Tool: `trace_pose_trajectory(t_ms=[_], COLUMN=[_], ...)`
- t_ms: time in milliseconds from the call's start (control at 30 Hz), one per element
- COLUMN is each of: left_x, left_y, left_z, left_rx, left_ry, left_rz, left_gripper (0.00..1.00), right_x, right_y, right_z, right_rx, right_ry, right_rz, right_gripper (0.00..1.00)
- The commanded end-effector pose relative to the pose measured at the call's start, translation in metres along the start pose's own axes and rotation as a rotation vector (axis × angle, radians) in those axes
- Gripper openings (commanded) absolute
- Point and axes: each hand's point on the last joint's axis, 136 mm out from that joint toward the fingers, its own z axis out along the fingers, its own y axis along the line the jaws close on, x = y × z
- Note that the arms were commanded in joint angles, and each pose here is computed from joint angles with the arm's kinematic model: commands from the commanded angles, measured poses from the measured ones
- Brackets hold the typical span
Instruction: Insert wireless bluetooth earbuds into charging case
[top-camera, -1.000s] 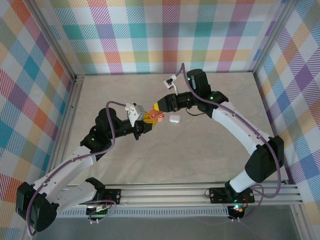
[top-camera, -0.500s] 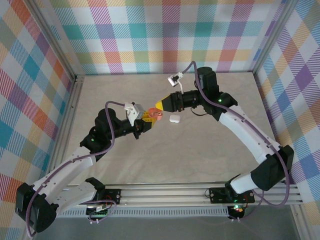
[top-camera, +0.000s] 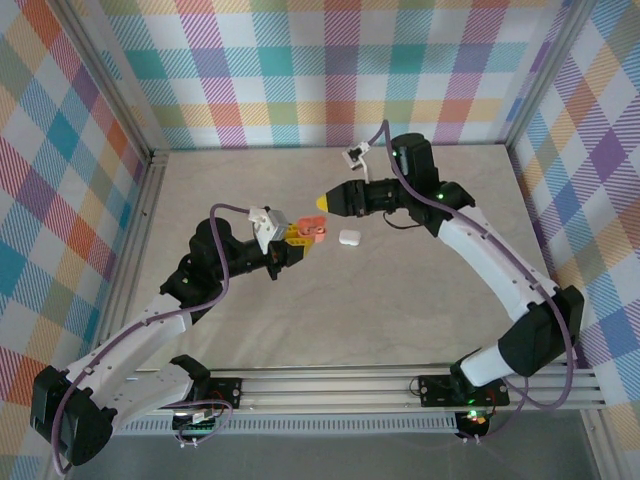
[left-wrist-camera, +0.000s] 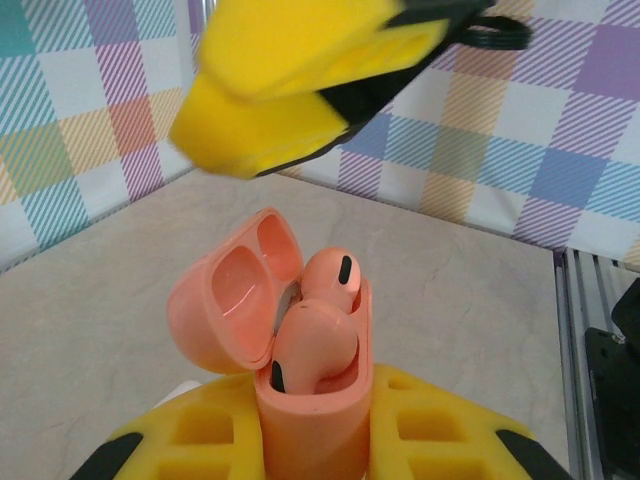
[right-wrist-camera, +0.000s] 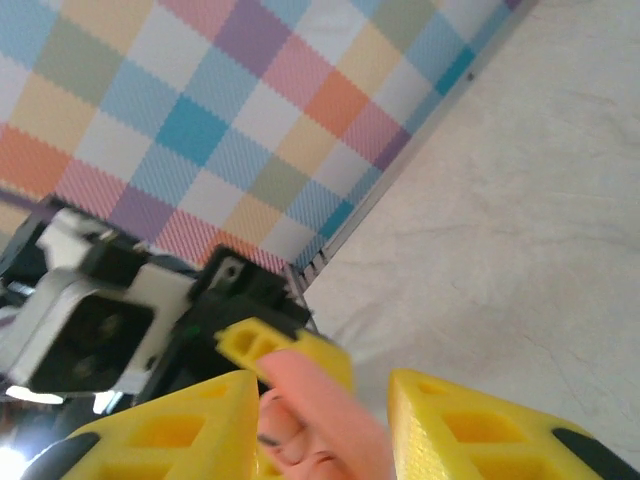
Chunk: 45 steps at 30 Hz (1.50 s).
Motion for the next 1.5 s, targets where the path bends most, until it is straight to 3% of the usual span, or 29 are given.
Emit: trace_pose_trajectory(t_ms=[0,467,1033,1267,1467], left_x=[-0.016,-0.028,-0.024,-0.018,0.003], left_y=[-0.013,-0.012,0.006,0.009,0.016], left_z=[-0.004,0.010,0.019,0.021,0.019], left_rx=[0.053,0.101,0.027,0.017,-0.036], left_ry=[-0.044,-0.055,-0.041,-0.016,0.017], left_rz=[0.054,0.072,0.039,0.017,-0.087], left_gripper=[0.00,0.00,0.00,0.00,0.00], right_x=[-0.003,0.021,0.036,0.030,0.009], right_y=[-0.008,-0.010,0.024,0.018,-0.017], right_z=[0.004,0.021,0.016,0.012,-0.011], right_rx=[0.007,-0.131,-0.302,-0.218,-0.052], right_ry=[0.007,0.151,0.238,0.182,-0.006], right_rz=[0.066,0.188,0.154,0.098,0.076], right_gripper=[0.39,0.36,0.35,0.36,0.44])
